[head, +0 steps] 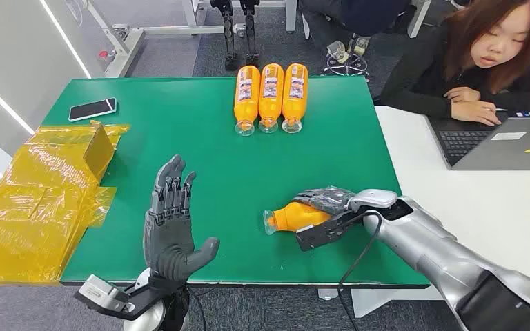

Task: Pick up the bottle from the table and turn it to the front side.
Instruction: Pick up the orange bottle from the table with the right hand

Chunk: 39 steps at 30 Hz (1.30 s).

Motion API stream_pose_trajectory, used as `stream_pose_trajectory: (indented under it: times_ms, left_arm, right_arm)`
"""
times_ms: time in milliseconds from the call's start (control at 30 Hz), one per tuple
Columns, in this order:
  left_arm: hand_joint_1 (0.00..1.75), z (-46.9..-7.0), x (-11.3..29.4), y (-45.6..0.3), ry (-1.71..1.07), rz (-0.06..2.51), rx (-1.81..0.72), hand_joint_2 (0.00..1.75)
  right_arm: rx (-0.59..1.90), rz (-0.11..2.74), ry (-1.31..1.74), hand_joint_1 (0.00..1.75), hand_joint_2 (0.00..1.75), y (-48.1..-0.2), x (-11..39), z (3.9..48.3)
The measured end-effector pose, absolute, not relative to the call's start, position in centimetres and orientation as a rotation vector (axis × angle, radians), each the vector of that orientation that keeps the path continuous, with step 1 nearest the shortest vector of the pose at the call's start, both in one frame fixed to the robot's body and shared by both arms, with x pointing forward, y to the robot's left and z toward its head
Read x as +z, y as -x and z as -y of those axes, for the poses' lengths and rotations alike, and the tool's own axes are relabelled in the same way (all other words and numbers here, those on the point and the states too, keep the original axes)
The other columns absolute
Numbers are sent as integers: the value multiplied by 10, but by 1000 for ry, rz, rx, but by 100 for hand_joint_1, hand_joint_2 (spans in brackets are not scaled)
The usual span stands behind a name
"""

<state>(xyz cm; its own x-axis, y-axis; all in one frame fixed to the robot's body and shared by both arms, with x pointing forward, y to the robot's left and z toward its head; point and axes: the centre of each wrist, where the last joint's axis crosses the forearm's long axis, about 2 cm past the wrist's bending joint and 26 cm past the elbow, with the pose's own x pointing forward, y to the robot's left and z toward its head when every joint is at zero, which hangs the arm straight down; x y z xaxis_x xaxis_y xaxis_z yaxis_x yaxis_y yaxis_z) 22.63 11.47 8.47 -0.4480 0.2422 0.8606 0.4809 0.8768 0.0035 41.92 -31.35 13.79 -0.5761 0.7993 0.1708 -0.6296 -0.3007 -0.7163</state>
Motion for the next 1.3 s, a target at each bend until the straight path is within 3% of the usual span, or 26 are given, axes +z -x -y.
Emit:
stream_pose_trajectory:
  times_ms: [233, 367, 833, 1300]
  left_arm:
    - [0, -116, 83, -226, 538, 2046, -313, 175]
    - [0, -118, 83, -227, 539, 2041, -305, 175]
    - [0, -114, 88, -233, 536, 2059, -292, 175]
    - [0, -118, 85, -232, 494, 2056, -298, 175]
  right_arm:
    - [1916, 974, 303, 0, 175, -406, 112, 326]
    - [1894, 963, 312, 173, 175, -399, 100, 332]
    - [1863, 1015, 359, 175, 175, -392, 92, 334]
    - [1730, 1274, 502, 175, 175, -378, 98, 323]
